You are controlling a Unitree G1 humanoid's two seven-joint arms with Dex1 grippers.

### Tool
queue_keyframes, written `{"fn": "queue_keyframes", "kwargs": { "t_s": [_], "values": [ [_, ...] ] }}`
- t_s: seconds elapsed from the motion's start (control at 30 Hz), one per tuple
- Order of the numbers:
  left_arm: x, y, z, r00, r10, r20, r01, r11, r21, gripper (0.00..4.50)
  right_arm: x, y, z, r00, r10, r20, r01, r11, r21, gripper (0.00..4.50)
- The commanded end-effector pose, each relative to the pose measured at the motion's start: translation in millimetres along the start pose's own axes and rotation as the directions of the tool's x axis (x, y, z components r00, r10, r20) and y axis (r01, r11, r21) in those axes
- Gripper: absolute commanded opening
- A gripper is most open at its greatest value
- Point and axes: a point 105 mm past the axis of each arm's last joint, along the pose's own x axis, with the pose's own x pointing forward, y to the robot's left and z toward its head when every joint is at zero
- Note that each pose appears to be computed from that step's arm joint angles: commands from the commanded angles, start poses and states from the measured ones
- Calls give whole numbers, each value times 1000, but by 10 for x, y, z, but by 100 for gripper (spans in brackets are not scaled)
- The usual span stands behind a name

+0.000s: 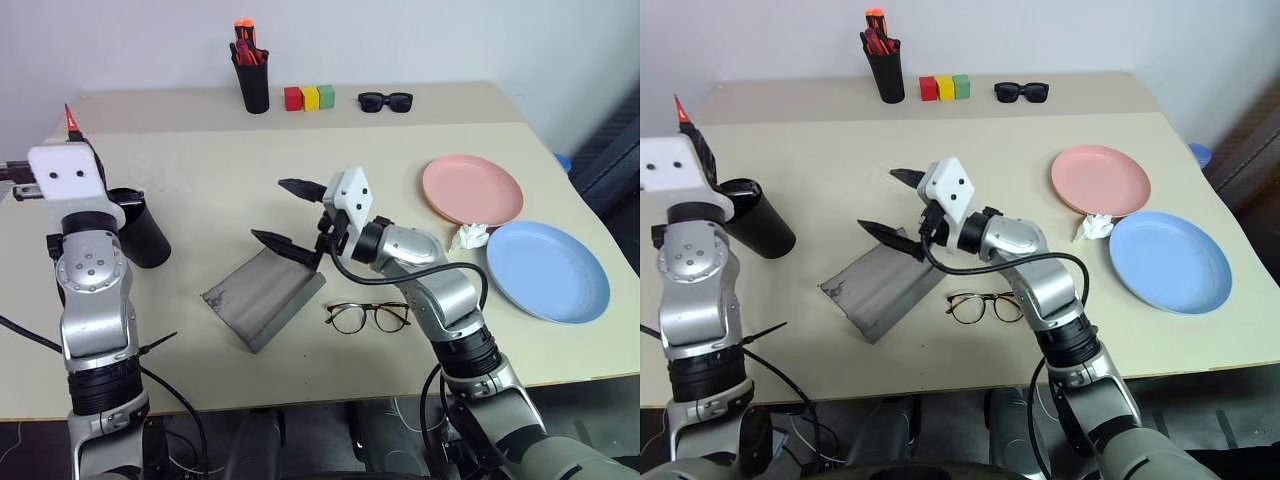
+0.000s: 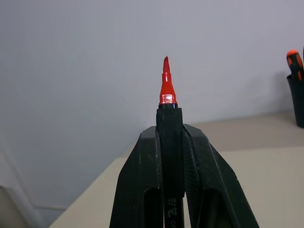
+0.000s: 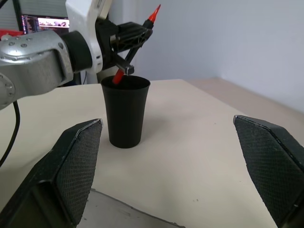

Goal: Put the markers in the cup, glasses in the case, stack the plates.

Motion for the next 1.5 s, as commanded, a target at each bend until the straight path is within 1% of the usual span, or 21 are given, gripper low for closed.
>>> {"fn": "queue_keyframes", "kwargs": {
  "t_s": [0.03, 0.3, 0.53, 0.57, 0.67, 0.7, 0.77, 0.8, 0.83, 0.87, 0.9, 0.93, 0.97, 1.0, 1.07, 1.2, 1.3, 1.33, 1.37, 1.43, 1.5],
  "values": [
    [-11, 48, 101, 998, 24, 52, -24, 1000, 3, 4, 0, 55, 130, 999, 13, 53, -12, 1000, -27, 450],
    [-27, 18, 68, 999, 18, 39, -17, 1000, -21, 4, -11, 64, 111, 999, 20, 47, -19, 1000, -25, 450],
    [-42, 29, 42, 999, 32, 31, -31, 999, -18, 339, -10, 70, 101, 999, 26, 43, -25, 999, -23, 450],
    [-40, 36, 51, 999, 36, 34, -35, 999, -15, 376, -12, 74, 100, 999, 27, 42, -26, 999, -23, 450],
    [-30, -4, 212, 996, 10, 93, -7, 999, -37, 376, -32, 70, 97, 999, 25, 36, -24, 999, -26, 450],
    [-30, -65, 302, 992, -30, 123, 38, 997, -62, 376, -49, 54, 94, 999, 20, 31, -19, 999, -29, 450],
    [-77, -319, 466, 965, -207, 161, 229, 965, -130, 376, -119, 5, 94, 1000, 9, 15, -8, 999, -38, 450],
    [-166, -537, 539, 913, -369, 173, 394, 909, -140, 376, -179, -24, 90, 1000, 7, -3, -7, 999, -47, 450],
    [-249, -676, 575, 863, -473, 176, 498, 856, -141, 376, -220, -39, 88, 1000, 7, -15, -7, 999, -53, 450],
    [-360, -819, 596, 794, -584, 169, 606, 783, -143, 376, -267, -52, 82, 999, 9, -32, -11, 998, -62, 450],
    [-536, -968, 559, 692, -710, 131, 721, 668, -183, 402, -340, -69, 69, 998, 13, -58, -18, 997, -75, 450],
    [-705, -1069, 508, 592, -801, 88, 797, 565, -213, 431, -407, -84, 55, 996, 15, -83, -22, 996, -89, 450],
    [-872, -1138, 455, 493, -869, 45, 851, 470, -235, 446, -474, -95, 39, 994, 20, -110, -31, 995, -100, 450],
    [-1057, -1188, 370, 381, -925, -14, 892, 371, -257, 446, -579, -109, 1, 987, 32, -159, -51, 992, -113, 450],
    [-1286, -1204, 243, 235, -967, -101, 923, 254, -288, 446, -802, -161, -76, 964, 39, -262, -79, 987, -141, 450],
    [-1567, -1180, 68, 28, -972, -233, 927, 112, -358, 446, -1209, -356, -165, 908, -7, -420, -76, 981, -180, 450],
    [-1760, -1199, -3, -109, -952, -285, 914, 17, -406, 446, -1375, -440, -176, 883, -36, -467, -68, 977, -204, 450],
    [-1812, -1213, -62, -143, -937, -319, 911, 1, -412, 446, -1400, -463, -177, 879, -48, -473, -61, 975, -213, 450],
    [-1843, -1220, -104, -163, -925, -343, 909, -7, -416, 446, -1414, -476, -178, 877, -56, -477, -57, 974, -219, 450],
    [-1865, -1240, -216, -175, -901, -396, 911, 5, -413, 446, -1407, -469, -176, 879, -59, -473, -56, 973, -224, 450],
    [-1899, -1290, -308, -188, -888, -420, 903, 12, -430, 446, -1373, -435, -182, 885, -56, -462, -54, 974, -221, 450]
  ]
}}
